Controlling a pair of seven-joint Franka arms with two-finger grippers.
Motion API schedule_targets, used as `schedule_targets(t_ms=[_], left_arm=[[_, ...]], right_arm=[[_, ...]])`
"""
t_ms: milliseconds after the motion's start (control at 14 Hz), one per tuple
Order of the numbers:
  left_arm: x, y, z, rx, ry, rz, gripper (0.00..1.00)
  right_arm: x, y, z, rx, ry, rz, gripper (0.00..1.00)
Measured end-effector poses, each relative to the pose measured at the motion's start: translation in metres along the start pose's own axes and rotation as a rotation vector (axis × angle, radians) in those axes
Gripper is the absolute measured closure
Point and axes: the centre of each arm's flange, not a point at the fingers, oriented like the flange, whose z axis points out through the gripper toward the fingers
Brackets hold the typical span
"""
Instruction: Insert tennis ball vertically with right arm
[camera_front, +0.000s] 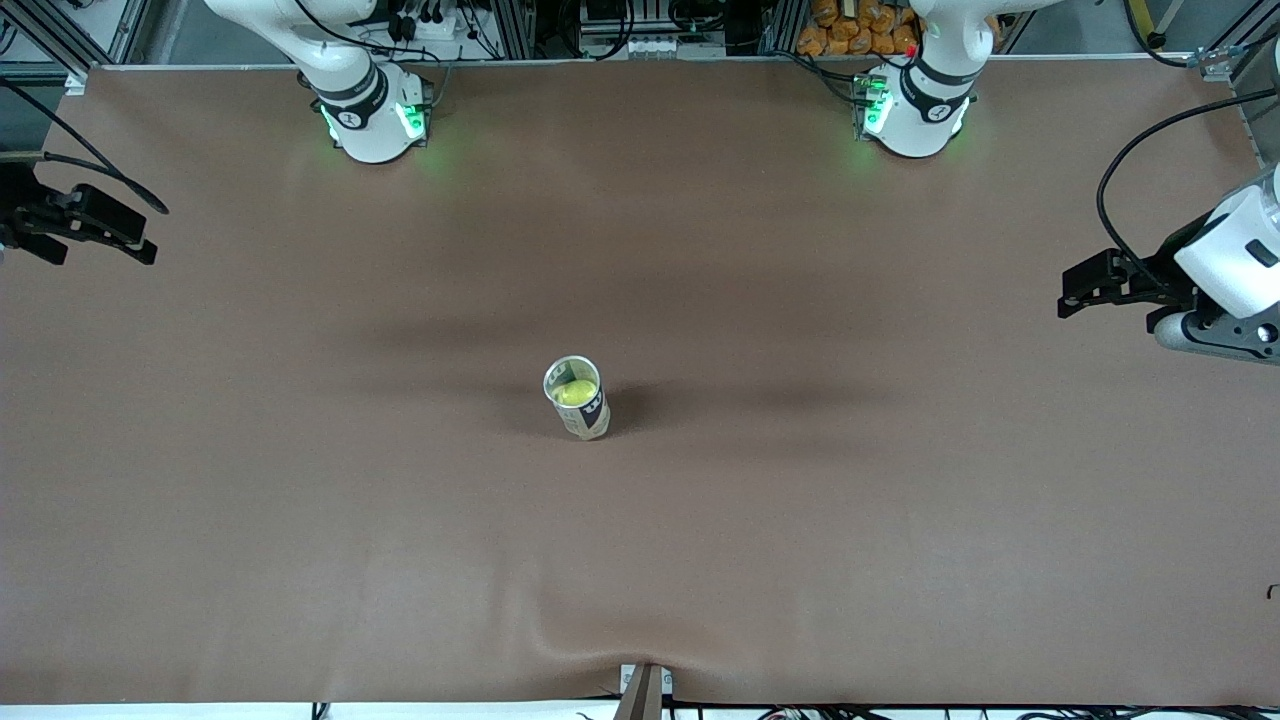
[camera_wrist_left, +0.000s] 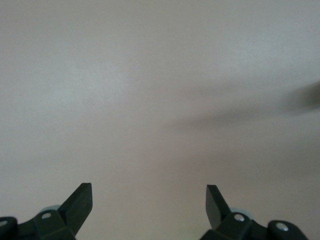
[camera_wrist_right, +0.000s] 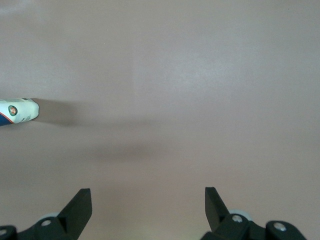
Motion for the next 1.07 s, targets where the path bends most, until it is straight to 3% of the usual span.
schedule_targets(t_ms=[214,357,643,857,1071], left_arm=[[-0.001,-0.006,-0.002,0.124,-0.008,0.012,0.0],[-0.003,-0.006,-0.007,0.161,-0.002,0.018,0.0],[-0.016,0.002,-0.031,0.177,0.03,0.021,0.0],[-0.037,0.019,-0.049,0.175,0.016,0.019,0.0],[-0.056,0.02,-0.064,0.084,0.029,-0.036,0.0]], right_arm=[[0.0,0.0,0.0,0.0,0.0,0.0,0.0],[0.0,0.0,0.0,0.0,0.0,0.0,0.0],[0.0,0.0,0.0,0.0,-0.001,0.0,0.0],[0.0,0.0,0.0,0.001,-0.001,0.0,0.0],[0.0,0.0,0.0,0.001,-0.001,0.001,0.0]])
